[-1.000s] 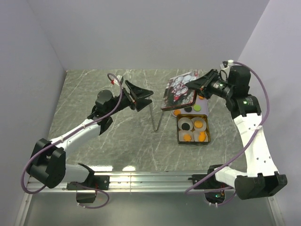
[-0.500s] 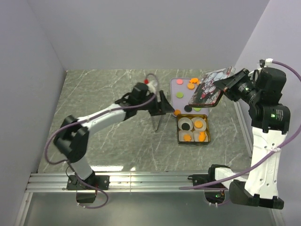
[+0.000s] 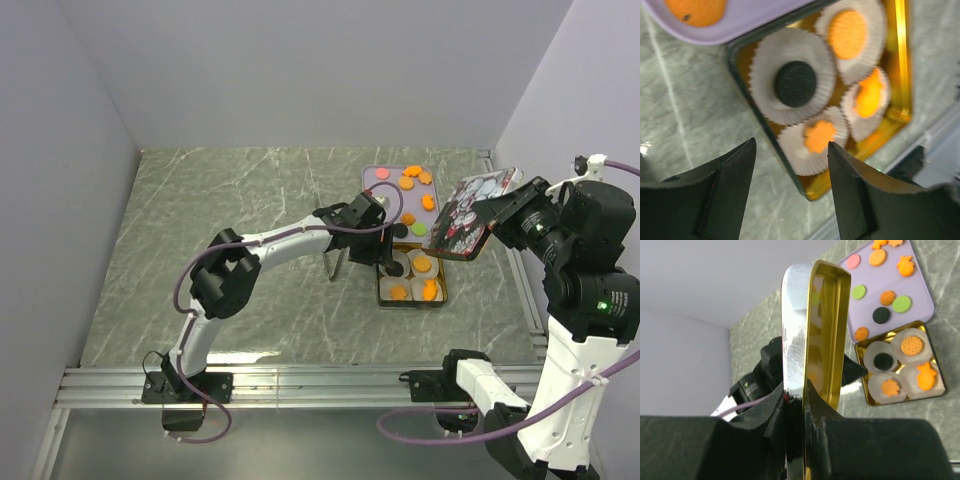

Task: Pack the cookies

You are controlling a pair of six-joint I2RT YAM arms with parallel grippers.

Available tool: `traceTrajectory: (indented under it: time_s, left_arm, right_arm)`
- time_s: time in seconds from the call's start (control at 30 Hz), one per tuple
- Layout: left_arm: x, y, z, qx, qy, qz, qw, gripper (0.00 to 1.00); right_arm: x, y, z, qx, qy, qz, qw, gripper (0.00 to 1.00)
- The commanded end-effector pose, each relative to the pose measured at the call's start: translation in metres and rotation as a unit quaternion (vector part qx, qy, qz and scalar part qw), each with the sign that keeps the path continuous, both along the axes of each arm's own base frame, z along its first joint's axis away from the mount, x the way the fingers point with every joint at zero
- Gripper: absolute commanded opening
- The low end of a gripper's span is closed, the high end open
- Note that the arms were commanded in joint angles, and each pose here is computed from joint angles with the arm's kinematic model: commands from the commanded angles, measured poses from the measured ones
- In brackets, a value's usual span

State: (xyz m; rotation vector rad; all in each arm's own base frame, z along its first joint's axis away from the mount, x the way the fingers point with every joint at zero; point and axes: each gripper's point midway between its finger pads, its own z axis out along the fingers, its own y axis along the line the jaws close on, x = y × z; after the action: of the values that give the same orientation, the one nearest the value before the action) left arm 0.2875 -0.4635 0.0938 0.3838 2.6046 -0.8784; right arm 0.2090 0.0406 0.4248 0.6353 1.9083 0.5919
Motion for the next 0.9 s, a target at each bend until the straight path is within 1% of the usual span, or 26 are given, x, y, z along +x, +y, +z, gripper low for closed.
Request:
traceTrajectory:
  time_s: [0.0,0.07,0.23,0.3,0.43,0.5,0.63,0.73,0.87]
  left_arm:
    - [0.005,0.003,-0.007,0.042,-0.018,-0.001,0.999,0.64]
    - [0.007,0.004,-0.013,0.051,-0.018,0.001,0.999,0.61]
    - [0.009,0.001,-0.024,0.069,-0.012,-0.002,0.998,0.59]
    - [0.014,0.000,-0.024,0.078,-0.017,0.005,0.997,0.55]
    - [0.019,0.012,-0.025,0.114,-0.022,0.024,0.993,0.45]
    - [0.019,0.013,-0.021,0.116,-0.023,0.025,0.993,0.41]
    - [0.024,0.027,-0.022,0.147,-0.037,0.042,0.988,0.31]
    - [0.024,0.036,-0.024,0.165,-0.038,0.049,0.984,0.22]
    - [0.024,0.049,-0.028,0.192,-0.041,0.062,0.979,0.17]
  right_arm:
    - [0.000,-0.006,0.007,-0.020,-0.010,-0.006,1.000,0.10]
    - [0.002,-0.006,0.009,-0.024,-0.011,-0.003,1.000,0.10]
    - [0.006,-0.004,0.007,-0.023,-0.008,0.005,1.000,0.10]
    - [0.009,-0.003,0.005,-0.020,-0.004,0.009,1.000,0.10]
    - [0.016,-0.001,0.003,-0.016,-0.003,0.017,1.000,0.10]
    - [0.018,0.001,0.003,-0.014,-0.003,0.023,1.000,0.10]
    - [0.022,0.002,0.000,-0.010,-0.001,0.029,1.000,0.09]
    - [0.024,0.004,-0.004,-0.006,0.003,0.034,0.999,0.10]
    - [0.025,0.006,-0.006,-0.004,0.006,0.039,0.999,0.10]
